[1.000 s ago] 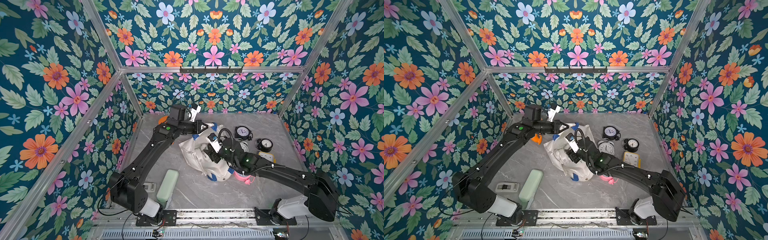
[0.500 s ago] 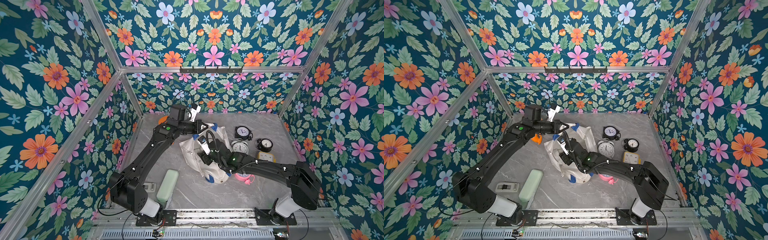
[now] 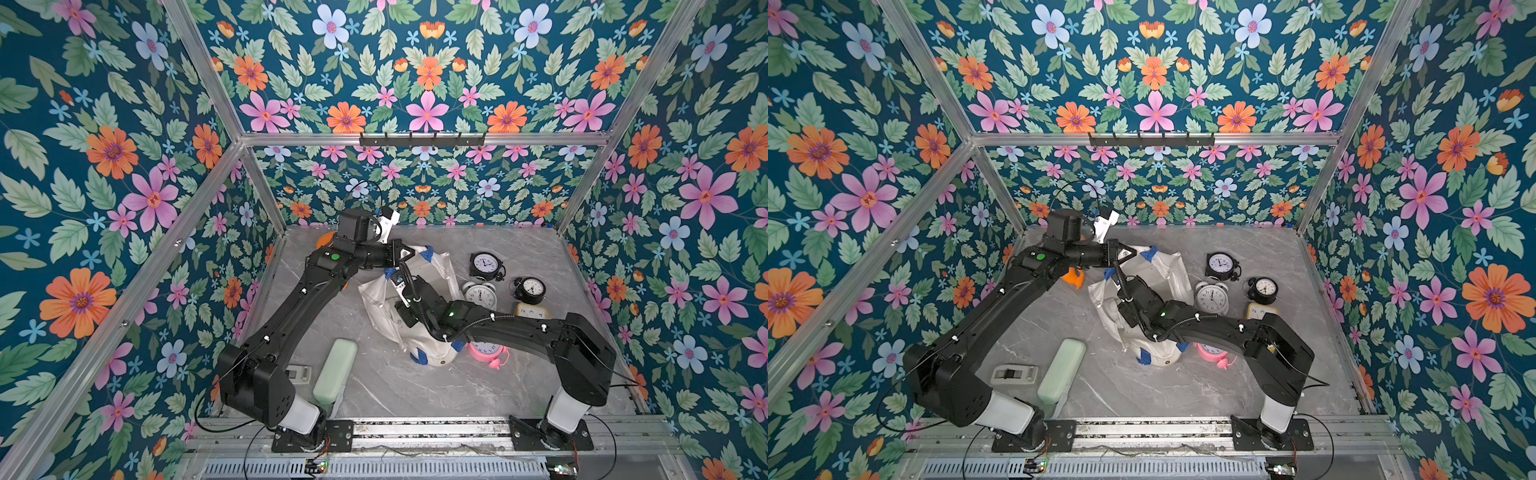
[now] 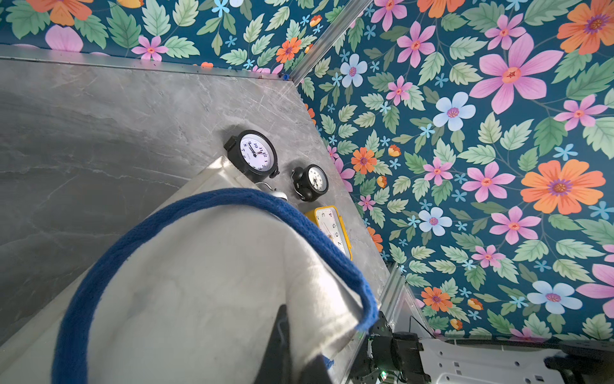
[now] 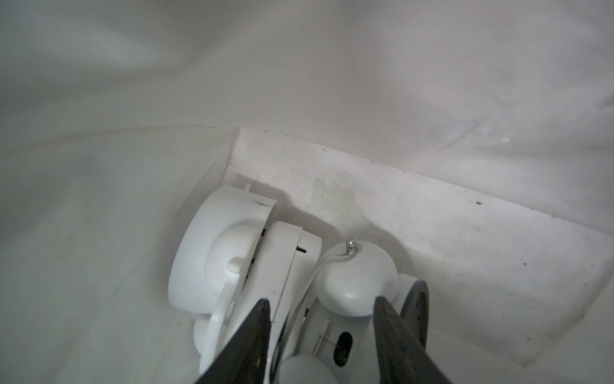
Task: Take the alarm clock out of the canvas bag
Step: Pick up the alarm from the canvas bag.
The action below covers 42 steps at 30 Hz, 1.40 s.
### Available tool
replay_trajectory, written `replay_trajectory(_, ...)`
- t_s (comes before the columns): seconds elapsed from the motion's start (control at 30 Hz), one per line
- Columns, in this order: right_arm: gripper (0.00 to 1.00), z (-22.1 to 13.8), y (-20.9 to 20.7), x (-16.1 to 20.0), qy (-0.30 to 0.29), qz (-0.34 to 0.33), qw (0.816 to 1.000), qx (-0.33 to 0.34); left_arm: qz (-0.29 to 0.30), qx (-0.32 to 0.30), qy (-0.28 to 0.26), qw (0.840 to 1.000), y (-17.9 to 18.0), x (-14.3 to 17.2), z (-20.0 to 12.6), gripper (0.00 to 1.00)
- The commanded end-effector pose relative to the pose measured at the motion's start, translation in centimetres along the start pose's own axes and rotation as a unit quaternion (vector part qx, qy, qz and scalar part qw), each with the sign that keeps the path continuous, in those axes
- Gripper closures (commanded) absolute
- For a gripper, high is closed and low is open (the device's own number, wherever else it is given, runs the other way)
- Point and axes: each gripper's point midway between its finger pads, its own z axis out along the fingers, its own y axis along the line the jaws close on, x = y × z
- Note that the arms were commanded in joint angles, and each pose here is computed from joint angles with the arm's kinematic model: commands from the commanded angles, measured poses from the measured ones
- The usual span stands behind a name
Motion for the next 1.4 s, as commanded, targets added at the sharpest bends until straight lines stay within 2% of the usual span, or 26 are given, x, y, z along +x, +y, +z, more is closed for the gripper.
replay_trajectory(0.0, 0.52, 0.0, -0.7, 0.1, 0.006, -0.001, 1.0, 0.021, 0.025, 0.019, -0.022, 0.999, -1.4, -1.1, -0.6, 1.0)
replay_trajectory(0.17, 0.73, -0.3, -1.4, 0.3, 0.018, -0.008, 0.999, 0.04, 0.025, 0.013, -0.023, 0.999, -1.1, -1.1, -0.5, 1.0)
replay_trajectory(0.23, 0.77, -0.7, -1.8, 0.3, 0.02, -0.009, 0.999, 0.048, 0.024, 0.014, -0.022, 0.999, -1.1, -1.1, -0.5, 1.0)
replay_trajectory(0.33, 0.78, -1.7, -2.3, 0.1, 0.023, -0.011, 0.998, 0.053, 0.024, 0.009, -0.023, 0.999, -1.0, -1.2, -0.4, 1.0)
replay_trajectory(0.5, 0.98, -2.5, -3.3, 0.2, 0.027, -0.007, 0.998, 0.053, 0.026, 0.009, -0.024, 0.999, -1.0, -1.4, -0.4, 1.0)
replay_trajectory(0.53, 1.0, -3.7, -3.7, -0.9, 0.011, -0.002, 0.999, 0.051, 0.027, 0.009, -0.024, 0.999, -1.0, -1.4, -0.4, 1.0)
replay_trajectory(0.8, 1.0, -7.5, -4.1, -3.3, -0.017, 0.002, 1.0, 0.021, 0.029, -0.004, -0.023, 0.999, -0.5, -1.5, -0.3, 1.0)
replay_trajectory(1.13, 1.0, -17.0, -5.3, -7.0, -0.09, 0.029, 0.995, -0.038, 0.026, -0.037, -0.03, 0.999, 0.8, -1.8, -0.3, 1.0)
replay_trajectory(1.37, 1.0, -23.7, -7.9, -8.9, -0.121, 0.062, 0.988, -0.068, 0.018, -0.049, -0.031, 0.998, 1.4, -2.0, -0.2, 1.0)
